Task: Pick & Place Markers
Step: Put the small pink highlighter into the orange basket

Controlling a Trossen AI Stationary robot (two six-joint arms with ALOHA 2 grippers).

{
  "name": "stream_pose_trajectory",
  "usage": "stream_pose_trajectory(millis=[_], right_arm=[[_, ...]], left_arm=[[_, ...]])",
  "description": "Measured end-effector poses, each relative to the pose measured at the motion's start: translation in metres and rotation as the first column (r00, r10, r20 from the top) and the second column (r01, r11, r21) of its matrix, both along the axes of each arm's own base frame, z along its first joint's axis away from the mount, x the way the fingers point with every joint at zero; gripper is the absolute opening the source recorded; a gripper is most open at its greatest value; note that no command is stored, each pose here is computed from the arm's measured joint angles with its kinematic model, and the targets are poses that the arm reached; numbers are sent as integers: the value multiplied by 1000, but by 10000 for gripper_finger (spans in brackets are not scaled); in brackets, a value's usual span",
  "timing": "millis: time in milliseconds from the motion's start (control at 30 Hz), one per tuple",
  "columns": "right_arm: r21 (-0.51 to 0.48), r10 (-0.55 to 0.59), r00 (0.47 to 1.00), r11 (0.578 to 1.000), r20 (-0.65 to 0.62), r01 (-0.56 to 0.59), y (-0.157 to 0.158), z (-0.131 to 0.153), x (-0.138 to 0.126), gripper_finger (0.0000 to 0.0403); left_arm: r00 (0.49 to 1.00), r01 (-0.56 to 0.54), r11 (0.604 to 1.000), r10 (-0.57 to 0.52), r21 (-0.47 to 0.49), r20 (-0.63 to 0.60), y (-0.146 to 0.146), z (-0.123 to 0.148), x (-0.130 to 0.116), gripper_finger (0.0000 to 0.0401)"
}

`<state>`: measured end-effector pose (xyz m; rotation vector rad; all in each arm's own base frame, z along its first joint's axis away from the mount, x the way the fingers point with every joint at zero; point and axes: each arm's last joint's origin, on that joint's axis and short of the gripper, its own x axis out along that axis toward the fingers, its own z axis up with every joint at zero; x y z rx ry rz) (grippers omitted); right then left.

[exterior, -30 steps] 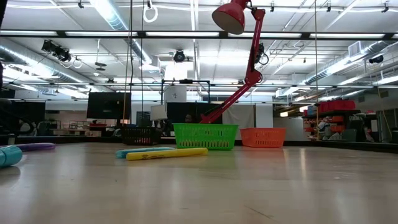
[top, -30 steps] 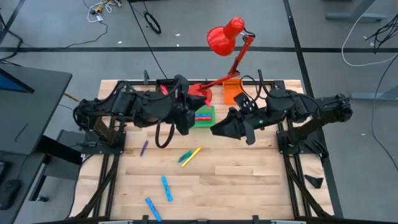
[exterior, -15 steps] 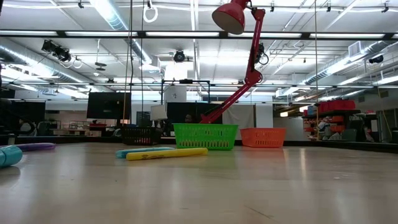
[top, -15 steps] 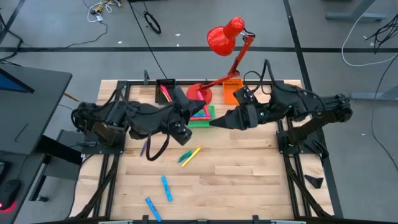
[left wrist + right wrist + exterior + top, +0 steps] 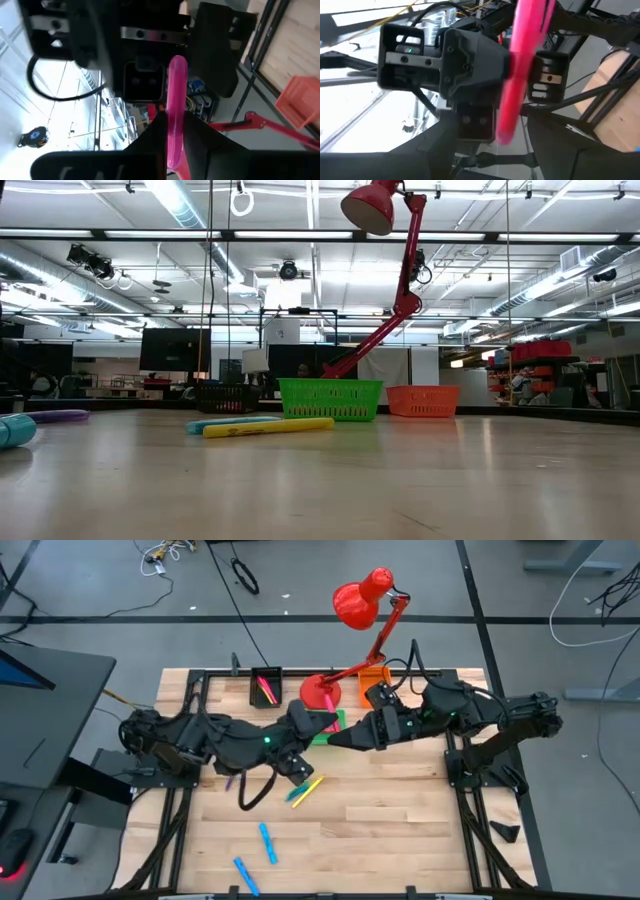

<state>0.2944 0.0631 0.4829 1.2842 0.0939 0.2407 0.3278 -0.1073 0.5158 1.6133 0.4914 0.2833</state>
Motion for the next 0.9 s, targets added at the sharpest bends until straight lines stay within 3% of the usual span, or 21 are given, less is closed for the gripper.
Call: stream_pose_trajectory(millis=[333,800,900], right_arm=[[15,16,1000,1000,-5,-16,-1,0,0,201],[-16,7,1000,1000,-19,-7,-3,-2,0,32],[-35,7,1000,999,-11,-7,-3,-2,0,20]], left_arm=[[1000,19,999,-18,29,-18,-4,-1,1,40],[999,33,999,-33,26,-14,-9,-1,-1,45],[999,35,999,-35,14,-8,-10,-1,-2,55]])
